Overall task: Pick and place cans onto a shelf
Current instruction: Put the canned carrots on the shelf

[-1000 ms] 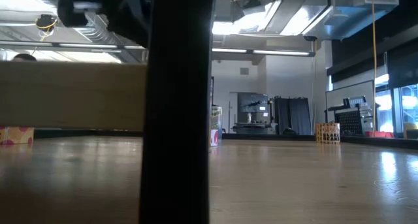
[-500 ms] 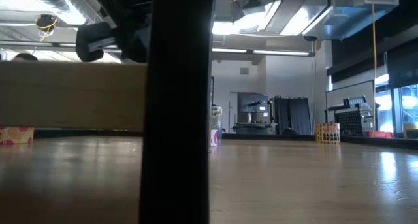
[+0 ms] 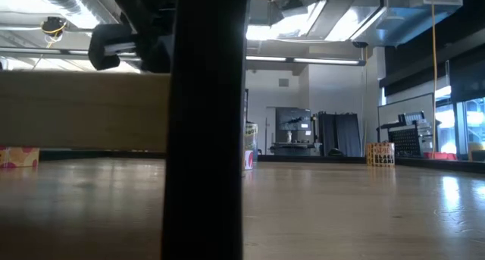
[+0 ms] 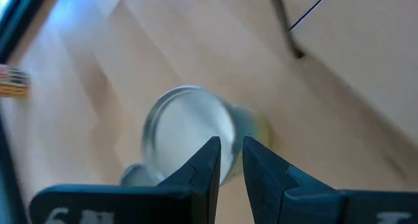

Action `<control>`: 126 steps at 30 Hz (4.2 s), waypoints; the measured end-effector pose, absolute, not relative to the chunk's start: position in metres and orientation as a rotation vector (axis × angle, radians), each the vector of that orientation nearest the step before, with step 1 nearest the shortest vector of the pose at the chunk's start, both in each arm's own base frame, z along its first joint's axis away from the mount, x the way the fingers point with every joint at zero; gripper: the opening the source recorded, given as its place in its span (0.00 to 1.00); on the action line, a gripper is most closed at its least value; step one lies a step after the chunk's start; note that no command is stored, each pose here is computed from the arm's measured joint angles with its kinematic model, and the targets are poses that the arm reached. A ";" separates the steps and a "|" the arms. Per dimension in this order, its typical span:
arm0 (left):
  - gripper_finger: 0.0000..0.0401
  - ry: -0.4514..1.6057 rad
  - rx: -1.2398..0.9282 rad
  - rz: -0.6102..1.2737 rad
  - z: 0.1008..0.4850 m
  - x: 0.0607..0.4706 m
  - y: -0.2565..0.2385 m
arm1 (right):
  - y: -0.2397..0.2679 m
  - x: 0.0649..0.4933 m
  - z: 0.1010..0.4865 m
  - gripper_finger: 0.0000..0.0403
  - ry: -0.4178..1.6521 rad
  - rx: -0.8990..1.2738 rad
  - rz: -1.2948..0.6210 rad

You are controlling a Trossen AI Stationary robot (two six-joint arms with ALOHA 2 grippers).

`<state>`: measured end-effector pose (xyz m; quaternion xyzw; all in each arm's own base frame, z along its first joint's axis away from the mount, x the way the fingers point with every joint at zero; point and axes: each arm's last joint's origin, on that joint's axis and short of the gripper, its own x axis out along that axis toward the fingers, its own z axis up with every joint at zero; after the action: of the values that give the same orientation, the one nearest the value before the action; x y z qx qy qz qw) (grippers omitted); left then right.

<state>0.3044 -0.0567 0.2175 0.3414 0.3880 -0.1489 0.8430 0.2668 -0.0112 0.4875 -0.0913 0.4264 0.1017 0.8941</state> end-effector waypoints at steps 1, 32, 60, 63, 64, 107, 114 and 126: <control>0.14 0.817 0.711 -0.328 0.217 0.304 -0.057 | -0.011 0.267 0.487 0.08 0.884 -0.189 0.211; 0.03 0.856 0.664 -0.256 0.197 0.319 -0.054 | -0.012 0.267 0.487 0.08 0.886 -0.221 0.207; 0.00 1.036 0.150 0.083 0.273 0.325 -0.053 | -0.012 0.267 0.487 0.08 0.886 -0.222 0.209; 0.00 1.055 0.091 0.163 0.289 0.321 -0.055 | -0.012 0.267 0.487 0.08 0.886 -0.222 0.209; 0.00 1.062 0.078 0.186 0.294 0.319 -0.057 | -0.012 0.267 0.487 0.08 0.886 -0.222 0.209; 0.00 1.034 -0.255 0.163 0.336 0.180 -0.258 | -0.012 0.270 0.490 0.08 0.841 -0.244 0.209; 0.00 1.069 -0.198 0.194 0.306 0.177 -0.285 | -0.012 0.270 0.490 0.08 0.840 -0.243 0.208; 0.00 1.104 -0.159 0.211 0.286 0.171 -0.302 | -0.012 0.274 0.493 0.08 0.793 -0.249 0.200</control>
<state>0.1714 -0.3025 0.2861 -0.0755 0.5229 0.0999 0.8431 0.2739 -0.0121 0.4931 -0.1207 0.3847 0.0971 0.9100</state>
